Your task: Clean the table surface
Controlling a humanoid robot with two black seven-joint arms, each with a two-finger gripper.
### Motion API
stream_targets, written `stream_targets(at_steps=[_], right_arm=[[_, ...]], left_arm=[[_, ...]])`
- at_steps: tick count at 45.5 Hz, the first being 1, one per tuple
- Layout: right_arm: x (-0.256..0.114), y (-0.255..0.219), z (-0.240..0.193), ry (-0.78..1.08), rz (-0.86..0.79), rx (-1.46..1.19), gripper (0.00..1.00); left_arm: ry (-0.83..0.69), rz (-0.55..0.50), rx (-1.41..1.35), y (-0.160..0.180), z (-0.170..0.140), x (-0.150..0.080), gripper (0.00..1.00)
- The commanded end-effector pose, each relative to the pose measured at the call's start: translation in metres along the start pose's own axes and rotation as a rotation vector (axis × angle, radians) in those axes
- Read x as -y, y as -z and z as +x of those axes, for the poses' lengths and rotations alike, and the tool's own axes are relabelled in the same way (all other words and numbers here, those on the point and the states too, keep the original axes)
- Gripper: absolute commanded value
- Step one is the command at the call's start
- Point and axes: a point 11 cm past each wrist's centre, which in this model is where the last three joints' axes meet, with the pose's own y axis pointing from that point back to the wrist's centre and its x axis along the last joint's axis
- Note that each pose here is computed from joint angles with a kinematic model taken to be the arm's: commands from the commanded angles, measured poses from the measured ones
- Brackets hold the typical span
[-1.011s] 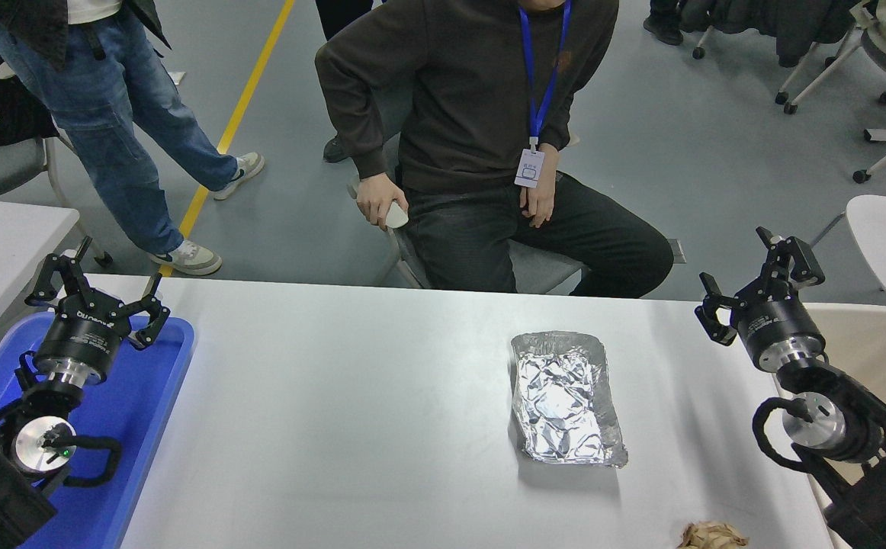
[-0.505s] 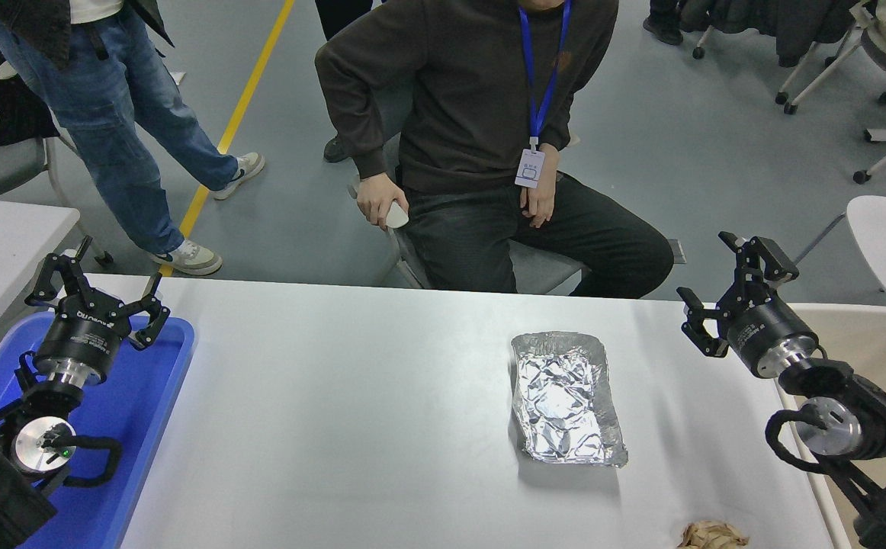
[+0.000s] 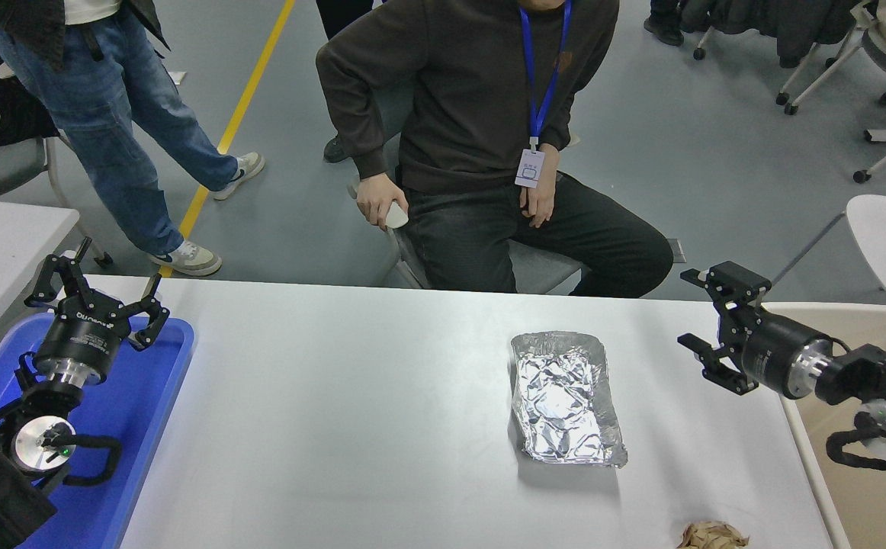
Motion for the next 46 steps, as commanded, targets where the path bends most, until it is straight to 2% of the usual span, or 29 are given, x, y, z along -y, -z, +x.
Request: stream_targets(at_steps=[1, 12, 24, 36, 46], right_arm=[[0.0, -0.006, -0.018, 0.081, -0.099, -0.096, 0.99], [0.007, 0.012, -0.025, 0.125, -0.165, -0.194, 0.99], [0.013, 0.021, -0.038, 0.182, -0.204, -0.653, 0.99], [0.018, 0.021, -0.042, 0.18, -0.201, -0.884, 0.99], [0.028, 0.008, -0.069, 0.225, -0.194, -1.097, 0.99]], left_arm=[[0.001, 0.001, 0.001, 0.0, 0.0, 0.0, 1.0], [0.001, 0.001, 0.001, 0.0, 0.0, 0.0, 1.0], [0.0, 0.0, 0.0, 0.0, 0.0, 0.0, 1.0], [0.0, 0.0, 0.0, 0.0, 0.0, 0.0, 1.0], [0.0, 0.0, 0.0, 0.0, 0.0, 0.0, 1.0]])
